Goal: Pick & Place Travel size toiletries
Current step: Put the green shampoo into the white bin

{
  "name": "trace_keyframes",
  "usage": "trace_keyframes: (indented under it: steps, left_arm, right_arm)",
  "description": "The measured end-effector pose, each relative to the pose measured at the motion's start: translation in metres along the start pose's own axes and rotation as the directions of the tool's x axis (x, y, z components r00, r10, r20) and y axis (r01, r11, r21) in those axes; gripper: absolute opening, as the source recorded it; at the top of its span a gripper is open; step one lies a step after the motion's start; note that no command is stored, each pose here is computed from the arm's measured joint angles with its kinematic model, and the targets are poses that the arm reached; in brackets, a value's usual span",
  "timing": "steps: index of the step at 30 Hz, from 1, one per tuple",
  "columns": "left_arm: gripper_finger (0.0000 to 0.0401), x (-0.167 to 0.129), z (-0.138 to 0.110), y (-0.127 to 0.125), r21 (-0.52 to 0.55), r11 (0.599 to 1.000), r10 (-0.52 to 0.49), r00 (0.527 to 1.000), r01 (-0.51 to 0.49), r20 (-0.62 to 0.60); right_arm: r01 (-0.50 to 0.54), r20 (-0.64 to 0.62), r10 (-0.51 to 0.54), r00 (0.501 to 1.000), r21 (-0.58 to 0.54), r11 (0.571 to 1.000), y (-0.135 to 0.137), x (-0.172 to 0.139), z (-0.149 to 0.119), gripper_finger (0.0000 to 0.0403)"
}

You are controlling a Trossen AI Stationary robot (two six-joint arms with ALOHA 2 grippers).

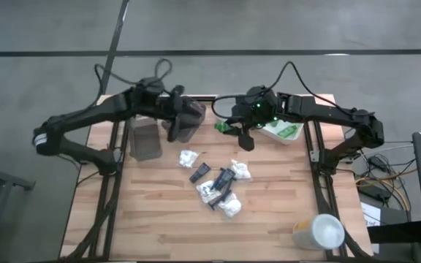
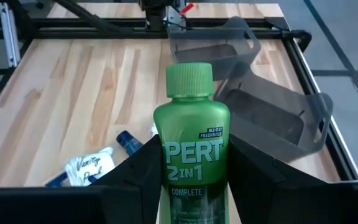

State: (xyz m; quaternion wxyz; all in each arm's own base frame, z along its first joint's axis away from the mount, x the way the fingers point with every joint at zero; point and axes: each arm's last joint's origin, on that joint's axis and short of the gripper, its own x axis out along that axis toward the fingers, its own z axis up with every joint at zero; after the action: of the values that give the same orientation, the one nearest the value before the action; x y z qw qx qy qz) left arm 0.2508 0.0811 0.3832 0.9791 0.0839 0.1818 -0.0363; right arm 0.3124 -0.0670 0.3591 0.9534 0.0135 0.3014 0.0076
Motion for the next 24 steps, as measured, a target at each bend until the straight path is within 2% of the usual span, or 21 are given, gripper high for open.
trace_keyframes:
  steps: [2,9,13,19,24]
  left_arm:
    - [0.0197,0.008,0.009,0.002,0.117,0.993,-0.022,0.999,0.026,-0.038]
    - [0.0197,0.022,0.029,0.010,0.300,0.949,-0.061,0.989,0.099,-0.135]
    - [0.0197,0.041,0.032,0.011,0.349,0.929,-0.076,0.985,0.126,-0.154]
    - [0.0197,0.057,0.032,0.007,0.405,0.907,-0.044,0.981,0.119,-0.189]
    - [0.0197,0.058,0.034,0.005,0.423,0.899,-0.047,0.983,0.118,-0.175]
  right_arm:
    - [0.000,-0.018,0.000,1.000,-0.010,1.000,-0.002,0.004,-0.002,0.0148]
    - [-0.006,-0.002,0.006,1.000,-0.040,0.999,-0.003,0.006,-0.001,0.0141]
    - [0.001,0.021,0.000,1.000,-0.044,0.999,-0.005,0.006,0.001,0.0145]
    - [0.003,0.023,-0.002,1.000,-0.042,0.999,-0.005,0.006,0.002,0.0146]
    - [0.002,0.032,0.000,0.999,-0.048,0.999,-0.005,0.006,0.002,0.0141]
